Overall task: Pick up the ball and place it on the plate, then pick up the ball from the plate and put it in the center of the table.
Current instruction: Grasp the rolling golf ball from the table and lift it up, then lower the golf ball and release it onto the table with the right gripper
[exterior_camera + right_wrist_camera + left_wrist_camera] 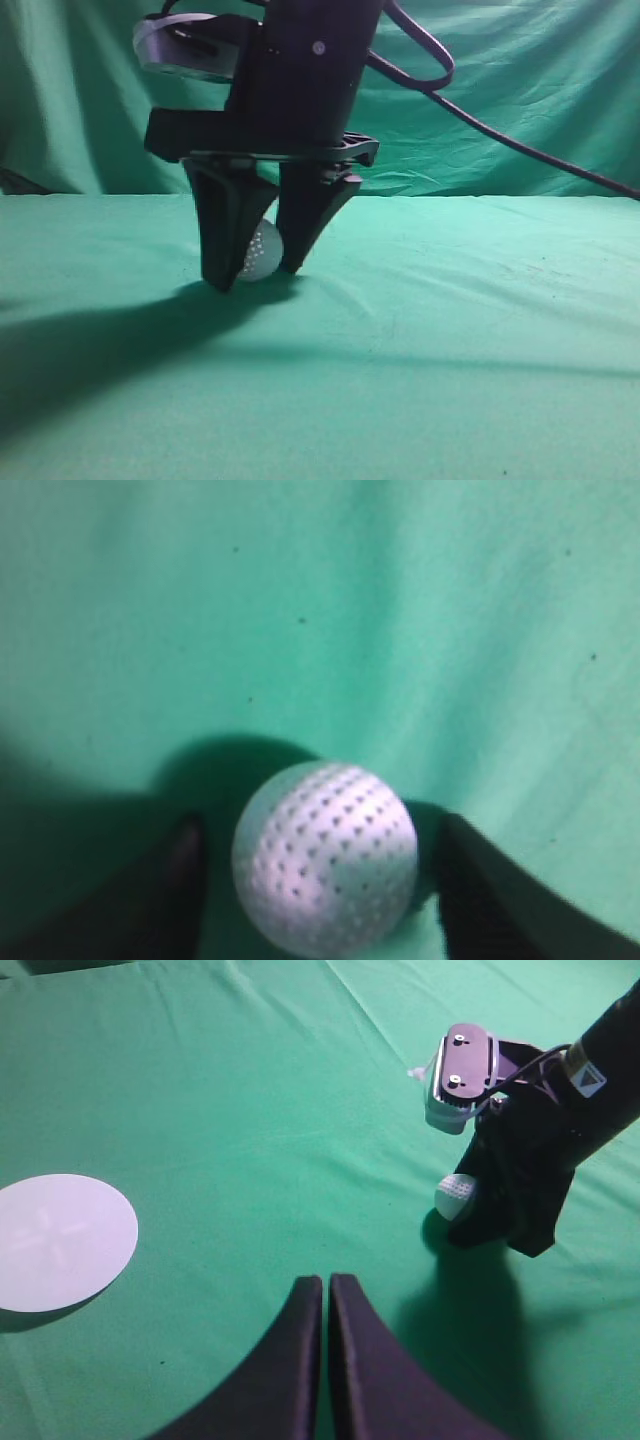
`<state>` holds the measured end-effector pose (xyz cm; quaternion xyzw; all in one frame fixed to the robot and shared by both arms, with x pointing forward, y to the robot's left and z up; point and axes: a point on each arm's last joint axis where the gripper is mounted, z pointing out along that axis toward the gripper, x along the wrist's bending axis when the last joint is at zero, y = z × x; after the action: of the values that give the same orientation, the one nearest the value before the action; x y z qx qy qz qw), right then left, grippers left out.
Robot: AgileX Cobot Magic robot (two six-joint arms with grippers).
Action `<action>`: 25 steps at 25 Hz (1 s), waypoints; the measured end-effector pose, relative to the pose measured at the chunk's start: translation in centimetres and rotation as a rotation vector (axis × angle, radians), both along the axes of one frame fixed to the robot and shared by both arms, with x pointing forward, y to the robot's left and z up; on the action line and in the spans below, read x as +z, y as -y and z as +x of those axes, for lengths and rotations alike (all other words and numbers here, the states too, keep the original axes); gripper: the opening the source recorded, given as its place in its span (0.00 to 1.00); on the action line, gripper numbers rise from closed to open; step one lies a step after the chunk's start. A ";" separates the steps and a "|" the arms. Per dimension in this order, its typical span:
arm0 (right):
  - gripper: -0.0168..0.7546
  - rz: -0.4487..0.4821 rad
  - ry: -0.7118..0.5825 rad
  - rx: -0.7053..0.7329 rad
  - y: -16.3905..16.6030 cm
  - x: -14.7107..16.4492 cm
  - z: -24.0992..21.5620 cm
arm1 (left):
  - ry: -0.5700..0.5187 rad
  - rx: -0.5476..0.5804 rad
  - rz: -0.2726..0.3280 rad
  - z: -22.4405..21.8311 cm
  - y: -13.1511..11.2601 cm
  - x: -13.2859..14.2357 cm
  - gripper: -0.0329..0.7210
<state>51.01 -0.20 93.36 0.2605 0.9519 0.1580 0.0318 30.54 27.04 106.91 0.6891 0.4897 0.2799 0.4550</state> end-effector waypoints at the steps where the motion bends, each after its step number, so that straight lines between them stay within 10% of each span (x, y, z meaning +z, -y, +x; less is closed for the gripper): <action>1: 0.56 0.007 0.008 -0.001 -0.1 0.0 0.1 | 0.000 0.000 0.001 0.0 0.0 0.0 0.04; 3: 0.44 0.011 0.013 -0.002 -0.1 0.0 0.1 | 0.000 0.000 0.001 0.0 0.0 0.0 0.04; 25: 0.46 0.126 0.155 -0.096 -2.0 9.1 6.0 | -0.195 -0.034 0.040 3.3 0.6 0.6 0.04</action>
<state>57.01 1.79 102.44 0.2944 0.9212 0.2355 0.0962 33.84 26.40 107.46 0.7303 0.5140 0.2136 0.3961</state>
